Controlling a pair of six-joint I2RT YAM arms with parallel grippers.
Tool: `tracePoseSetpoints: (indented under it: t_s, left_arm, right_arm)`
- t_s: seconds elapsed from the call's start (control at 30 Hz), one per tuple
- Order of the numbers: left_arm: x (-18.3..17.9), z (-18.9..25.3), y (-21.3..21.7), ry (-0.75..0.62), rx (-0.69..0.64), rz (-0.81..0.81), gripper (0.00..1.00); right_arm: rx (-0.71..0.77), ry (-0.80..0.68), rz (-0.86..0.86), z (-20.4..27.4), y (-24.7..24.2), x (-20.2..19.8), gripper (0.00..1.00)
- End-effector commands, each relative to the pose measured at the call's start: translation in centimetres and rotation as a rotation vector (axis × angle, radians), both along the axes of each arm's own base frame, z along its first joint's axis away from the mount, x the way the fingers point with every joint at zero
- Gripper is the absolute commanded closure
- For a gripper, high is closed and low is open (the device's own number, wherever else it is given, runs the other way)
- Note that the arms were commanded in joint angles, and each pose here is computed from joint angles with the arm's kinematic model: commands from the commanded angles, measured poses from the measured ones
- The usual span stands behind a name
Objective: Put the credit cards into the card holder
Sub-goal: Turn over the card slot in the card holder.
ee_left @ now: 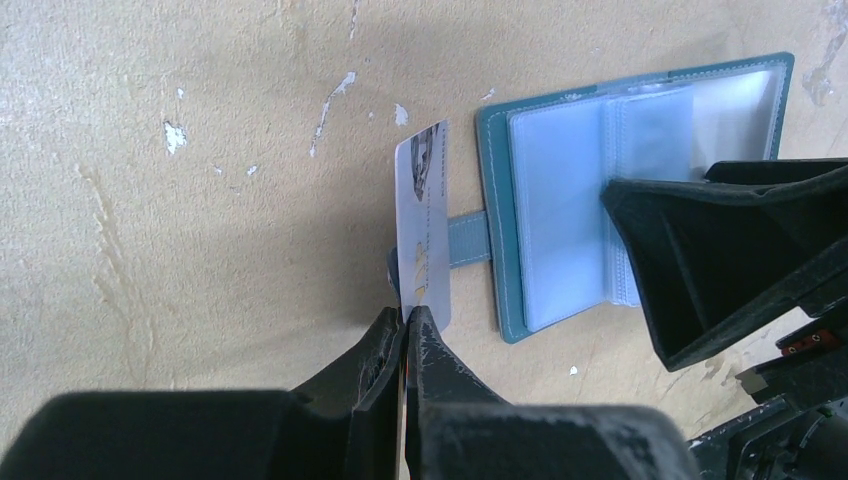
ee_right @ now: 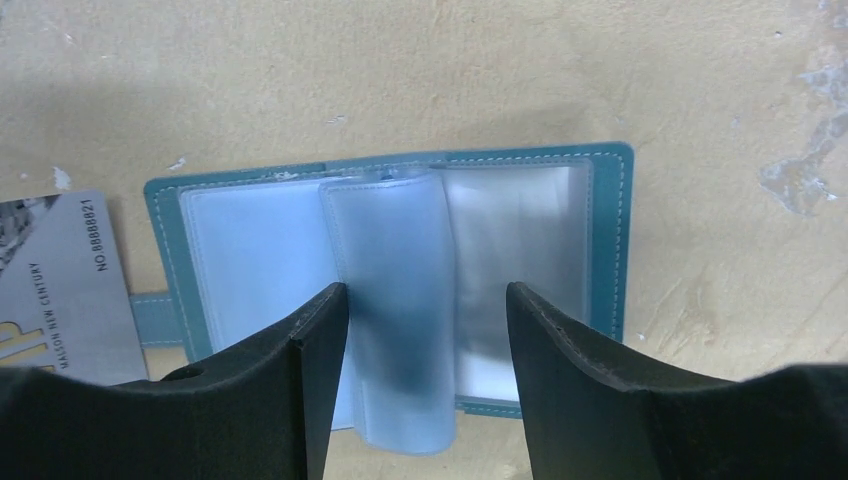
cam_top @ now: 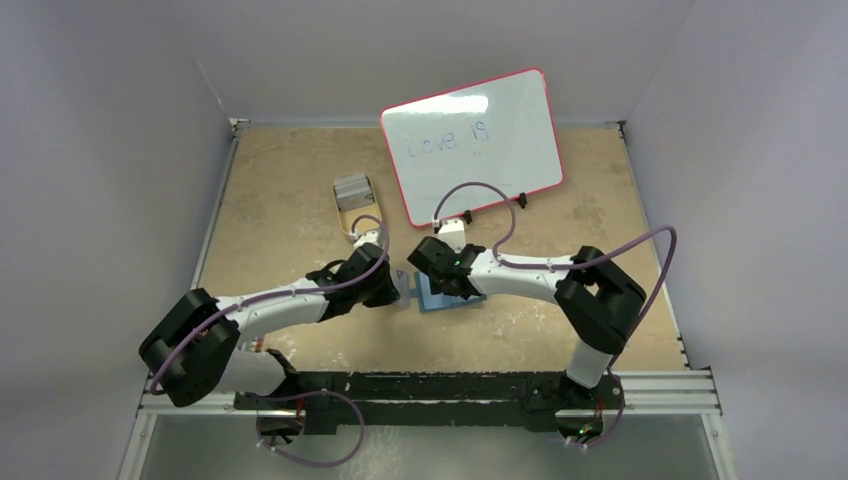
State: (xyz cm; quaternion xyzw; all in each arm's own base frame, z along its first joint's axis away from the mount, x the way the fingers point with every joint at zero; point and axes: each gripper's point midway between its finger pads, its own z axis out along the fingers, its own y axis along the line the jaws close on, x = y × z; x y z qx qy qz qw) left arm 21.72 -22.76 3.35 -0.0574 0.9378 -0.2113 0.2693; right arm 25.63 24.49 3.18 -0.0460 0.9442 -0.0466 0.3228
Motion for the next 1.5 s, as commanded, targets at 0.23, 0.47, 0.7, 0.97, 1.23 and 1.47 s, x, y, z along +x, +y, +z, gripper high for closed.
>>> tracePoseSetpoints:
  t_s: [0.23,0.47,0.7,0.97,1.23,1.47]
  left_arm:
    - [-1.3,-2.4,3.0,0.046,0.137,0.019,1.00]
    - [-1.2,-2.4,3.0,0.046,0.137,0.020,1.00]
    - [-1.2,-2.6,2.9,0.051,0.141,0.021,1.00]
    - [-0.9,-2.2,2.9,0.042,0.150,0.021,1.00]
    - [-0.1,-1.4,3.0,0.022,0.182,0.023,1.00]
    - [-0.1,-1.5,3.1,0.028,0.186,0.026,1.00]
  right_arm:
    - [-0.081,-0.068,-0.078,3.1,-2.9,0.3,0.38]
    - [-0.096,-0.087,-0.084,4.0,-3.4,0.4,0.38]
    - [-0.098,-0.086,-0.070,3.8,-3.4,0.4,0.37]
    - [-0.035,-0.117,-0.012,4.6,-2.0,1.0,0.42]
    - [0.012,-0.091,0.041,4.1,-1.0,0.5,0.61]
    - [0.110,-0.044,0.089,3.0,0.3,-0.4,0.61]
